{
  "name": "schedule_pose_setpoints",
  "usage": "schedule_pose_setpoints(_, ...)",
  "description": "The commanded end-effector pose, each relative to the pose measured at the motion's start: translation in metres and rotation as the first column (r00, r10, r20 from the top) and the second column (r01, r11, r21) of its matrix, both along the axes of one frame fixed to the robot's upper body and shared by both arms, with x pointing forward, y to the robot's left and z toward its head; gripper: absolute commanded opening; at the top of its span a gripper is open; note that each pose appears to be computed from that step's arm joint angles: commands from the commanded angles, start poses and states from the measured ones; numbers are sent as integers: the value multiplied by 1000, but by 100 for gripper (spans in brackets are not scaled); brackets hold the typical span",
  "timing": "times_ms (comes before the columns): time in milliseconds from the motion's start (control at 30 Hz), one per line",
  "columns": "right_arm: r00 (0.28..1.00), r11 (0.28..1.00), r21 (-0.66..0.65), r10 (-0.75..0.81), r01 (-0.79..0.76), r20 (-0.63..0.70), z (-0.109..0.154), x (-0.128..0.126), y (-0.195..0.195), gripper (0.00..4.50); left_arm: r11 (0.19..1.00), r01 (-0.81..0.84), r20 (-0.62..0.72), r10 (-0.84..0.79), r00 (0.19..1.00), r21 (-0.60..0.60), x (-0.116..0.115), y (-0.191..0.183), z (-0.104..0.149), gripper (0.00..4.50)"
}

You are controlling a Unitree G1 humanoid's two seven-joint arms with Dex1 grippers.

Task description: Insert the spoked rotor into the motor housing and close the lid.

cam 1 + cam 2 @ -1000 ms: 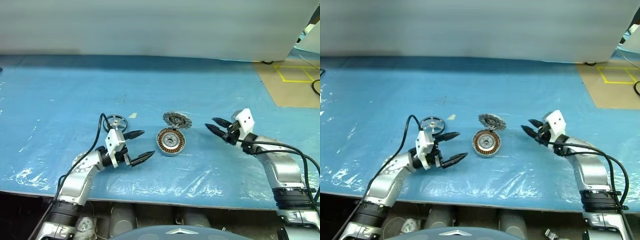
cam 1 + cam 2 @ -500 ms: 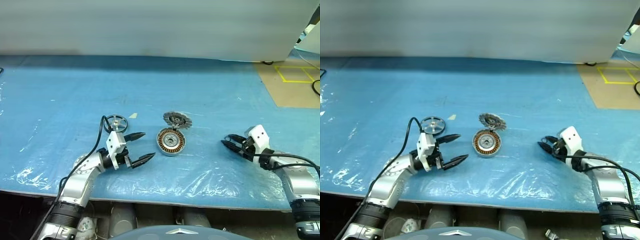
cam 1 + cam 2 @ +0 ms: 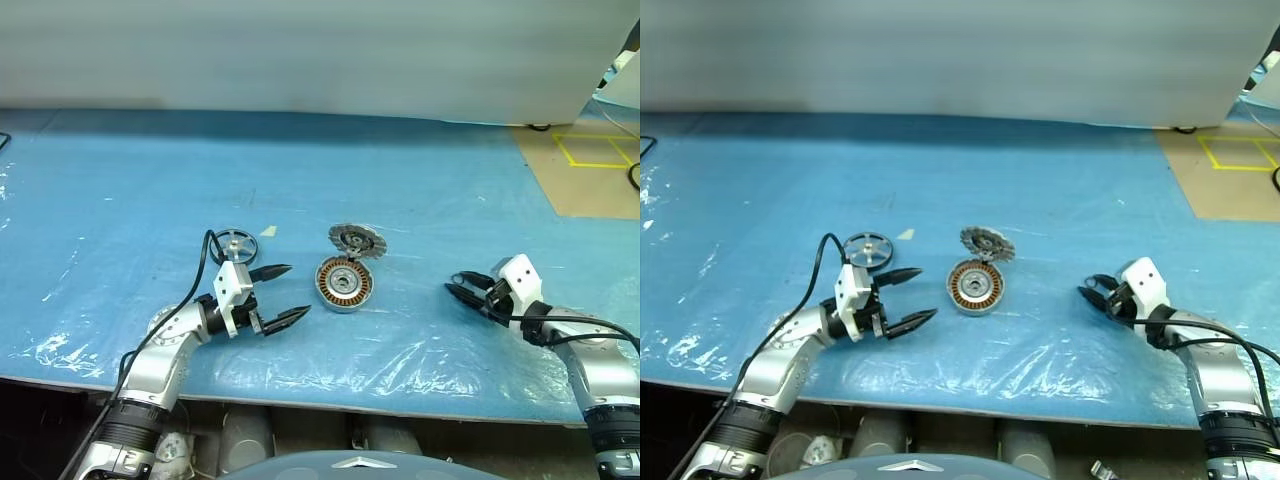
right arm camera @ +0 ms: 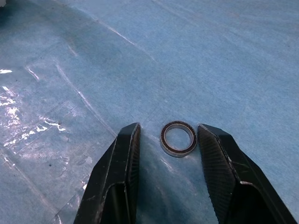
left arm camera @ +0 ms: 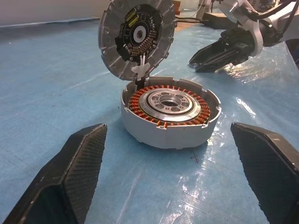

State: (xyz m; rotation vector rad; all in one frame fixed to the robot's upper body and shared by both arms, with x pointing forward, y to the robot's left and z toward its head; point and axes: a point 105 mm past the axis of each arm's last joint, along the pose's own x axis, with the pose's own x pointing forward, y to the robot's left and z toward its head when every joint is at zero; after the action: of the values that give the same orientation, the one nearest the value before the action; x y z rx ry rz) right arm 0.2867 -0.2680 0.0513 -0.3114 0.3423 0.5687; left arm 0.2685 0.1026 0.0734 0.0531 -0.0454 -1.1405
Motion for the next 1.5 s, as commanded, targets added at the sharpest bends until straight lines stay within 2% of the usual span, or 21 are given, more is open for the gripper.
schedule_pose_setpoints(33,999,999,-43,-30,29,-34,-7,-5,-12,201,1000,19,34,-19,999,-1,0,-3,8,450)
schedule_pose_setpoints(333,997,995,-79,-70,68,-20,-5,-3,-22,201,1000,18,36,-18,999,-1,1,-3,10,450)
schedule_pose_setpoints(800,997,999,-48,-28,25,-76,-13,-9,-14,201,1000,18,33,-18,999,2,1,-4,9,450)
schedule_pose_setpoints(900,997,998,-51,-29,25,-78,-13,-8,-14,138,1000,17,35,-17,999,2,1,-4,10,450)
schedule_pose_setpoints(967,997,998,-52,-31,27,-78,-13,-8,-14,71,1000,17,35,-17,999,3,2,-4,10,450)
schedule_pose_setpoints(1000,997,998,-52,-32,28,-76,-13,-8,-14,59,1000,17,35,-17,999,3,2,-4,10,450)
schedule_pose_setpoints(1100,998,998,-62,-23,19,-58,-9,-5,-12,59,1000,16,35,-16,999,4,2,-4,10,450)
schedule_pose_setpoints(1167,1000,1000,-21,10,-10,-17,5,2,3,59,1000,16,35,-16,999,4,3,-4,11,450)
schedule_pose_setpoints(1300,974,970,94,219,-224,61,46,8,63,59,1000,19,36,-19,999,4,5,-4,11,450)
schedule_pose_setpoints(1400,925,919,113,381,-378,-5,54,-7,93,59,1000,18,36,-18,999,6,6,-3,10,450)
schedule_pose_setpoints(1500,886,884,110,461,-454,-53,56,-17,107,59,1000,15,37,-15,999,6,6,-2,8,450)
